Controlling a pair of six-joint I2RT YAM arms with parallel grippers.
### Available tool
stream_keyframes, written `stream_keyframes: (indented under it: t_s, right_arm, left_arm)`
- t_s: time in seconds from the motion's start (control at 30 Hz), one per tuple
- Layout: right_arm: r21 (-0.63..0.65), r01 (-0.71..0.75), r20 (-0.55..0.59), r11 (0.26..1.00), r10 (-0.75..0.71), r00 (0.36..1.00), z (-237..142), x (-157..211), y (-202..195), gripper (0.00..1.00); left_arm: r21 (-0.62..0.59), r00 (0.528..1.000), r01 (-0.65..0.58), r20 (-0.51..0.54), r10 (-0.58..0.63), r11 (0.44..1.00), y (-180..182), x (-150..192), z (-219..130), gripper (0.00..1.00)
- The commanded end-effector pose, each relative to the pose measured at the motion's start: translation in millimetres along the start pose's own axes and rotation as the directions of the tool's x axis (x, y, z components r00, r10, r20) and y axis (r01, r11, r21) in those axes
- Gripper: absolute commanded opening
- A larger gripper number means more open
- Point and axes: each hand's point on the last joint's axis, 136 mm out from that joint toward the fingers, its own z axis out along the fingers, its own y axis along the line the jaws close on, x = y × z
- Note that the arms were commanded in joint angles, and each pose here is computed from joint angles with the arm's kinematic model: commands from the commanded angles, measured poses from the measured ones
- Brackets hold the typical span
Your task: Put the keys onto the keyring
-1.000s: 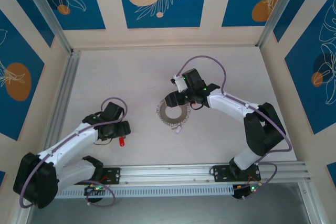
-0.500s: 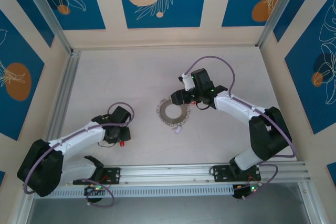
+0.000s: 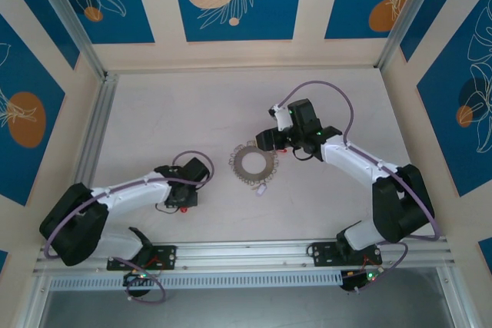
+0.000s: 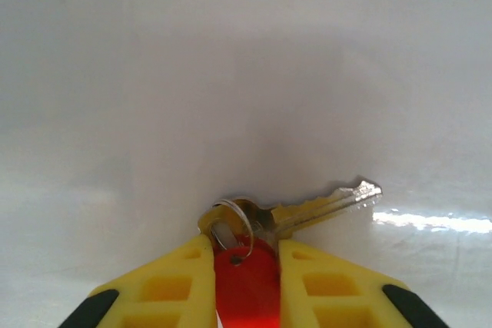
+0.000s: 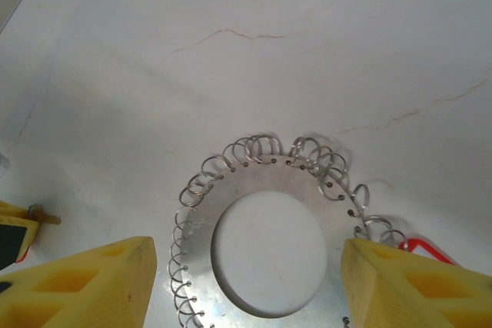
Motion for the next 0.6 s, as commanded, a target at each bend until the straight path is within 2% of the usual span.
stream_keyframes:
  t_s: [0.0, 0.17, 0.37, 0.47, 0.57]
  right_arm:
    - [-0.01, -0.019, 0.034, 1.0, 0.019, 0.999, -11.0, -4.0, -3.1, 0.65]
    - [0.003, -0.068, 0.073, 0.998, 0.068, 0.995, -23.4, -7.7, -20.9, 0.65]
    - [0.019, -0.118, 0.127, 0.993, 0.114, 0.985, -40.7, -10.3, -36.8, 0.64]
    - [0.024, -0.132, 0.141, 0.991, 0.128, 0.982, -44.0, -9.1, -41.9, 0.64]
    - [0.025, -0.148, 0.127, 0.989, 0.144, 0.981, -41.7, -5.9, -45.8, 0.64]
  left_arm:
    - [0.193, 0.998, -0.042, -0.046, 0.052, 0.98, -59.9, 10.9, -2.6, 0.14]
    - [0.292, 0.989, -0.131, -0.032, 0.147, 0.947, -110.2, 12.3, -17.3, 0.06]
    - [0.414, 0.966, -0.23, -0.01, 0.257, 0.881, -172.1, 17.8, -36.7, 0.02]
    - [0.457, 0.956, -0.262, 0.002, 0.294, 0.85, -194.3, 19.1, -44.3, 0.03]
    - [0.464, 0.955, -0.265, 0.003, 0.297, 0.845, -200.5, 18.4, -43.0, 0.09]
